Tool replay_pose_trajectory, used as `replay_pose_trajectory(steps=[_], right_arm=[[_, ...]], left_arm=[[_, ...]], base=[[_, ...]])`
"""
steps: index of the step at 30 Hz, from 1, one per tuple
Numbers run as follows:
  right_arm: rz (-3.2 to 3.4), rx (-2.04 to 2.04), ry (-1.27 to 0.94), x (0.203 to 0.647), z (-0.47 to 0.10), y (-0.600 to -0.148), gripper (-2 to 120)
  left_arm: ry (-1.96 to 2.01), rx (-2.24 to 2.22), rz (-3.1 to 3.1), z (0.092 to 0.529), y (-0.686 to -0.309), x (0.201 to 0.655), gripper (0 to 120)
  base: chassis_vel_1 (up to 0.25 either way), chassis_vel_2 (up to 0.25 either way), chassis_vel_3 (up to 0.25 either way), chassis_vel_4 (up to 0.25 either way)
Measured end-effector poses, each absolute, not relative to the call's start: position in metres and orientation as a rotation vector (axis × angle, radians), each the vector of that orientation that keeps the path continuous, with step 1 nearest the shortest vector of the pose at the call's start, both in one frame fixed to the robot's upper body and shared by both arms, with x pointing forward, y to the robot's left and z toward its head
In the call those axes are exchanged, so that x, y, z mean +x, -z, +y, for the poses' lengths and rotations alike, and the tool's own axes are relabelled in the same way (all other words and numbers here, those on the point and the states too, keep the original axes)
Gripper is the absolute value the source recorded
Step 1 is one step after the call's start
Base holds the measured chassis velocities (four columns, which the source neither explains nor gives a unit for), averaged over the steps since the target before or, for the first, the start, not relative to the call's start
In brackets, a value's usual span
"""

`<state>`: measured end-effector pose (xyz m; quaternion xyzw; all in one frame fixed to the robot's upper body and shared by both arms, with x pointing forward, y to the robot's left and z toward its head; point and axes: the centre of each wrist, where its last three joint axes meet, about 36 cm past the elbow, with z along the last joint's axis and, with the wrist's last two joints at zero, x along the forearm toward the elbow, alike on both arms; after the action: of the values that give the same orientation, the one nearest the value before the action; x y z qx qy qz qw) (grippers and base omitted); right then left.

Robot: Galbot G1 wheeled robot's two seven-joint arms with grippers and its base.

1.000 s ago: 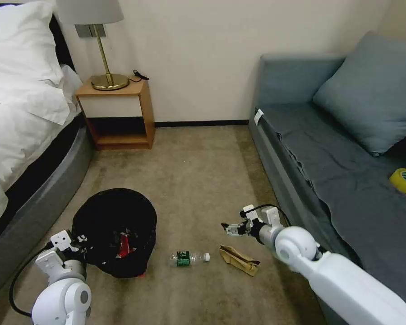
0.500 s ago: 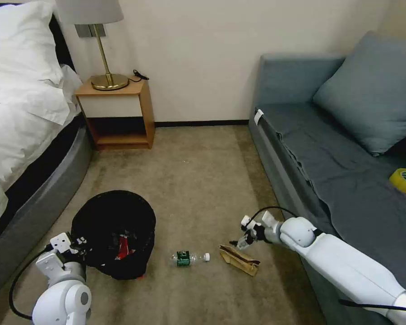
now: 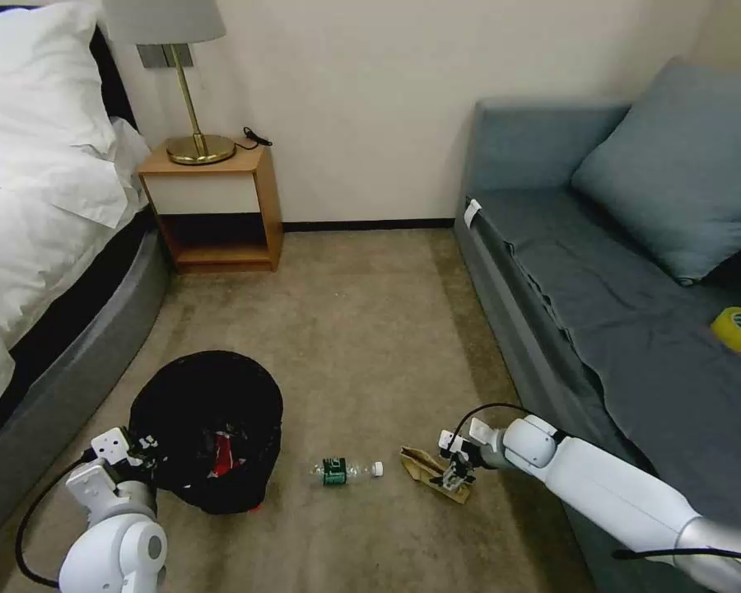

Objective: Pick up the trash bin, then pick up the garbage on the floor and place it into the trash bin.

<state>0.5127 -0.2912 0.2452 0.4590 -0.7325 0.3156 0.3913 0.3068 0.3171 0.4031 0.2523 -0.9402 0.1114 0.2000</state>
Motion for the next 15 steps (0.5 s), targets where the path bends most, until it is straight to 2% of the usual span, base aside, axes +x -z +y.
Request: replay_pose_trajectory(steps=[7,10,14,15], right_arm=[[-1.877,1.133,-0.819,0.514,-0.303,-0.224,99],[-1.885,1.133,-0.817,0.513,-0.305,-0.223,92],[-1.902,1.138,-0.812,0.511,-0.306,-0.221,74],[-1.902,1.138,-0.812,0.511,-0.306,-0.221,74]], left_arm=[[-0.307,0.708,-2.629,0.318,-0.402,0.305,2],[-0.304,0.709,-2.63,0.318,-0.403,0.305,2],[-0.303,0.709,-2.631,0.318,-0.403,0.306,2],[-0.303,0.709,-2.631,0.318,-0.403,0.306,2]], base=[[0.0,0.0,0.0,0.0],[0.0,0.0,0.0,0.0],[0.0,0.0,0.0,0.0],[0.0,0.0,0.0,0.0]])
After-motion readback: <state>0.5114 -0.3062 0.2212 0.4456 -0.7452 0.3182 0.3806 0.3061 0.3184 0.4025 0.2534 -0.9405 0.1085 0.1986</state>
